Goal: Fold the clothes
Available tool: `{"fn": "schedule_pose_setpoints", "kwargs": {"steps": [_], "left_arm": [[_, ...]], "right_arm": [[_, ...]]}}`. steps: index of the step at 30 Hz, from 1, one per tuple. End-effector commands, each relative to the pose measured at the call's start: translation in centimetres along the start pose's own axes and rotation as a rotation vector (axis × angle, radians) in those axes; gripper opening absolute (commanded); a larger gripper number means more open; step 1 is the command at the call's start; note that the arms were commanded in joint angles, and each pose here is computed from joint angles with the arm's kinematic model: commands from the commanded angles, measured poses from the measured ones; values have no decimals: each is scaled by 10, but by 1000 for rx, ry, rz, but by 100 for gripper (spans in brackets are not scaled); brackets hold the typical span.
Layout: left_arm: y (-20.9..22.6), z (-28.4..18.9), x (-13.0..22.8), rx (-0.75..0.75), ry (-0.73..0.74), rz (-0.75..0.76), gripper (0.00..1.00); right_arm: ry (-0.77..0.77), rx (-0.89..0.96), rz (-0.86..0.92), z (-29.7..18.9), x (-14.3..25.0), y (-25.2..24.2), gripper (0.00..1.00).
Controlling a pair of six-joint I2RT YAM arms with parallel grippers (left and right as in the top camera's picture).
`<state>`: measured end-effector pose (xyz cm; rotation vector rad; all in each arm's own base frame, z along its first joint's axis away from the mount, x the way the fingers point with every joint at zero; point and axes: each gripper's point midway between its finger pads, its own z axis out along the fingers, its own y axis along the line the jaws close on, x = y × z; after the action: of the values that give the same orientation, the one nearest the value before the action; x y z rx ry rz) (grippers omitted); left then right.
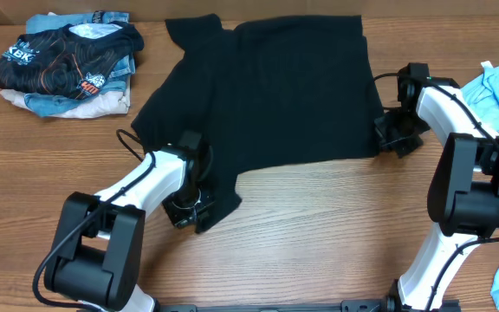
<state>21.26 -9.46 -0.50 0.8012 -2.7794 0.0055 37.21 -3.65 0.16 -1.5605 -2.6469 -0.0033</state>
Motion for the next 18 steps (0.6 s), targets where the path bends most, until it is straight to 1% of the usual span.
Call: {"fn": "schedule_pose_setpoints", "kwargs": {"steps": [1,7,11,18], "left_arm": [[29,14,7,-127,25,-7,4],[41,-9,21,-137,20,-5,4],[45,-28,34,-120,-1,22,4],[47,-51,60,-90,-49,47,4]], "right_arm": [[0,50,86,0,-4,-17,4],[30,117,138,-15,-3,-46,4],[0,165,170,-34,-3,-65,4],[-41,120,171,-81,7,-78,4]]}}
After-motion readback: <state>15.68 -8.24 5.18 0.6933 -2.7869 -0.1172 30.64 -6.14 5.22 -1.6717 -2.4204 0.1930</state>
